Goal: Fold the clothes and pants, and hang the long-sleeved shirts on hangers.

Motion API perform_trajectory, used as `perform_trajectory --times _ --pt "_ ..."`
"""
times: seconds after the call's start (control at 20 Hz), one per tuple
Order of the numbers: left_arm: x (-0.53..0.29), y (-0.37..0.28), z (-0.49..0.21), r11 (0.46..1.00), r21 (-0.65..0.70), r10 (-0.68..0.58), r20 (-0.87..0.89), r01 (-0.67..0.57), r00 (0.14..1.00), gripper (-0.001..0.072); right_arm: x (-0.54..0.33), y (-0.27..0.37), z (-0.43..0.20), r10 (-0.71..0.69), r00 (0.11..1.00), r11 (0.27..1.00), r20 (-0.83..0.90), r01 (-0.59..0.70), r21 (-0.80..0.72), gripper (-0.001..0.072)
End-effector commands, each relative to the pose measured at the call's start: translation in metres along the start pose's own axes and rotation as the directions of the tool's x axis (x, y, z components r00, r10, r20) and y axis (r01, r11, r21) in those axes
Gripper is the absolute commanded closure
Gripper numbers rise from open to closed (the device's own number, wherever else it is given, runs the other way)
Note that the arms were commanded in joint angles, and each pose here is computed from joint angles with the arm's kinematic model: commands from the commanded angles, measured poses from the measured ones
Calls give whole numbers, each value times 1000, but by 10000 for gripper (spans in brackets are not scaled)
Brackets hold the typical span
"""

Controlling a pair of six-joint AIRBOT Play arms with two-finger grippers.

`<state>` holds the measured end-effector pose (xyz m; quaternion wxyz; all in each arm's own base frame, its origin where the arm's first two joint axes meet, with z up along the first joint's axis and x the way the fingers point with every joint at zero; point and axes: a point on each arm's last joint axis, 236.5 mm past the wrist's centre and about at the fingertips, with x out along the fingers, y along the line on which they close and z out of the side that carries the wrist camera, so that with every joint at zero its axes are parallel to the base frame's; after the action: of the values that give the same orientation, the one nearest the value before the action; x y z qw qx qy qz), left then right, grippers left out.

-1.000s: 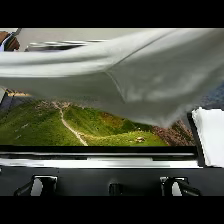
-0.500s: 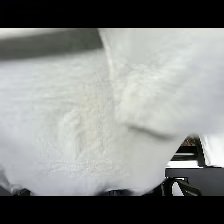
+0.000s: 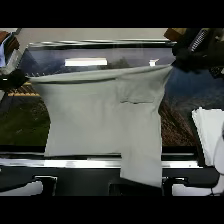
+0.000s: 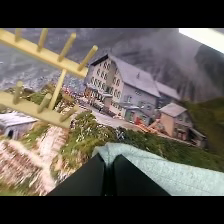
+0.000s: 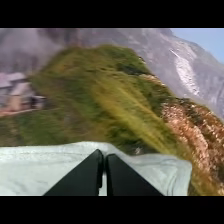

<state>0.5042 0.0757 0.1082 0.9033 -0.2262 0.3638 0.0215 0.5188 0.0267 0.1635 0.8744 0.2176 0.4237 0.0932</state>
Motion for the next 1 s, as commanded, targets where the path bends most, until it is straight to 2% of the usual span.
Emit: perform_trajectory --times 0.0,0.25,0.5,0.75,0.95 --pt "117 -4 -35 999 32 -3 -94 7 996 692 119 -41 -14 -69 997 998 -17 69 -3 674" --pt "174 -16 -53 997 67 -23 -183 35 983 693 161 -72 -16 -112 994 992 4 112 51 674" --pt "155 -4 -81 997 67 -3 -337 27 942 693 137 -69 -62 -136 969 990 -208 142 15 674" --pt "126 7 -118 999 34 8 -518 11 855 693 103 -89 -112 -244 869 966 -431 256 -31 674" --pt "111 19 -138 999 52 40 -609 -10 792 693 97 -95 -126 -264 832 960 -488 278 -44 674"
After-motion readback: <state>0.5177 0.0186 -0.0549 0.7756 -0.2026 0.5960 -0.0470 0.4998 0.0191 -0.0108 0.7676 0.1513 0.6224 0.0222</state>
